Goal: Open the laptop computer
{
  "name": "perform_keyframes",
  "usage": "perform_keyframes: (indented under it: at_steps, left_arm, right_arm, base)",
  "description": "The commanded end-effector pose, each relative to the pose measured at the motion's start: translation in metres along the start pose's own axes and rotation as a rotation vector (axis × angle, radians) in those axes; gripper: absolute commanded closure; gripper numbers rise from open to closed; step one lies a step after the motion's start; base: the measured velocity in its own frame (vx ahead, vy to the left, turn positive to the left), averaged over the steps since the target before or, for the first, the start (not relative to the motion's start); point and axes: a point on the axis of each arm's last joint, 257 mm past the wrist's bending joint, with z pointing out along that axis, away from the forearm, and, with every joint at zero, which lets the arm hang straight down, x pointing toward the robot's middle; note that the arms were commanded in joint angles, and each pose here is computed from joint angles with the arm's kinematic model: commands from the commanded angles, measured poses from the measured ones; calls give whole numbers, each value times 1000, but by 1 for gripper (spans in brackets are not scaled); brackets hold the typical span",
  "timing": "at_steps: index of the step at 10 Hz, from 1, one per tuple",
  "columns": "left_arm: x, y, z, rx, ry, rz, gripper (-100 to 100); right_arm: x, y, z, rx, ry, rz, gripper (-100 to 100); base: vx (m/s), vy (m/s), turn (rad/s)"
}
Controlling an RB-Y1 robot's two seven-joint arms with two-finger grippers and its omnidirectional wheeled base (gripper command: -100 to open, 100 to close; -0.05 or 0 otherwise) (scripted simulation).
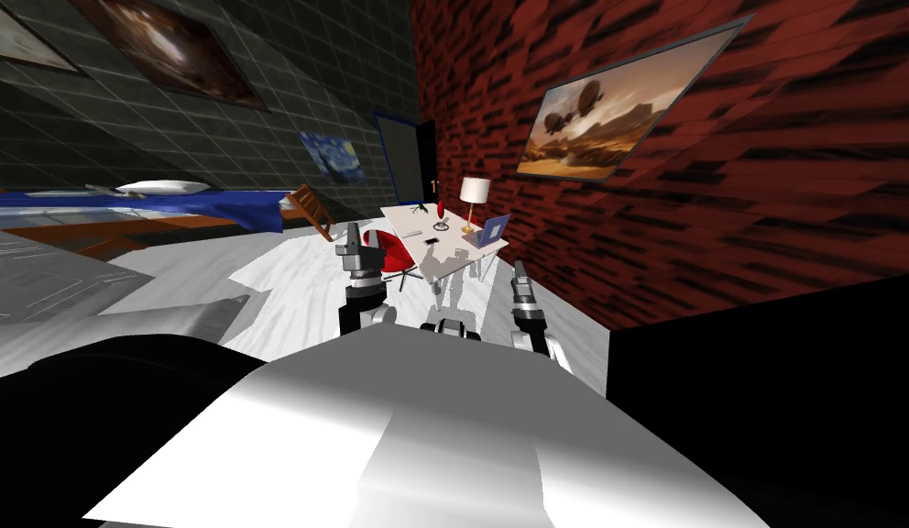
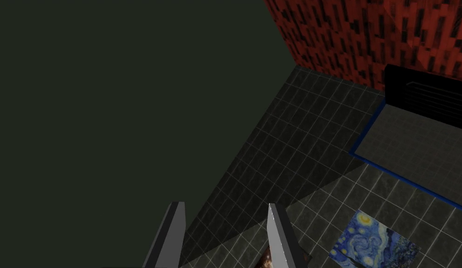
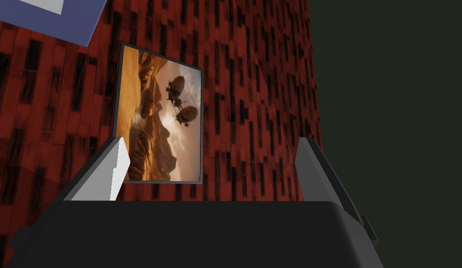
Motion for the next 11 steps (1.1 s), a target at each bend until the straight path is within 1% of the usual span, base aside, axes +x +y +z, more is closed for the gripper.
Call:
perform_keyframes:
  at_steps: [1, 2, 4, 5, 6, 7, 8, 9, 10, 11]
  left_arm:
    - [0, 0, 0, 0, 0, 0, 0]
    - [0, 0, 0, 0, 0, 0, 0]
    - [0, 0, 0, 0, 0, 0, 0]
    - [0, 0, 0, 0, 0, 0, 0]
    - [0, 0, 0, 0, 0, 0, 0]
    - [0, 0, 0, 0, 0, 0, 0]
    - [0, 0, 0, 0, 0, 0, 0]
    - [0, 0, 0, 0, 0, 0, 0]
    - [0, 0, 0, 0, 0, 0, 0]
    - [0, 0, 0, 0, 0, 0, 0]
  right_arm:
    - [16, -38, 0, 79, 75, -87, -100]
    - [16, -40, -1, 83, 76, -87, -100]
    - [29, -77, -3, 159, 147, -181, -100]
    - [28, -79, -3, 167, 147, -181, -100]
    - [32, -99, -6, 210, 182, -234, -100]
    - [34, -114, -7, 236, 214, -290, -100]
    - [35, -121, -9, 255, 216, -291, -100]
    - [35, -141, -13, 296, 250, -351, -100]
    - [33, -157, -14, 323, 278, -414, -100]
    - [32, -166, -18, 349, 282, -416, -100]
  base:
    - [-108, 101, 220]
    - [-85, 74, 58]
    - [-87, 98, 158]
    - [-59, 92, 84]
    - [-64, 82, 143]
    - [-85, 117, 269]
    - [-55, 94, 77]
    - [-51, 83, 120]
    - [-74, 114, 260]
    - [-45, 90, 87]
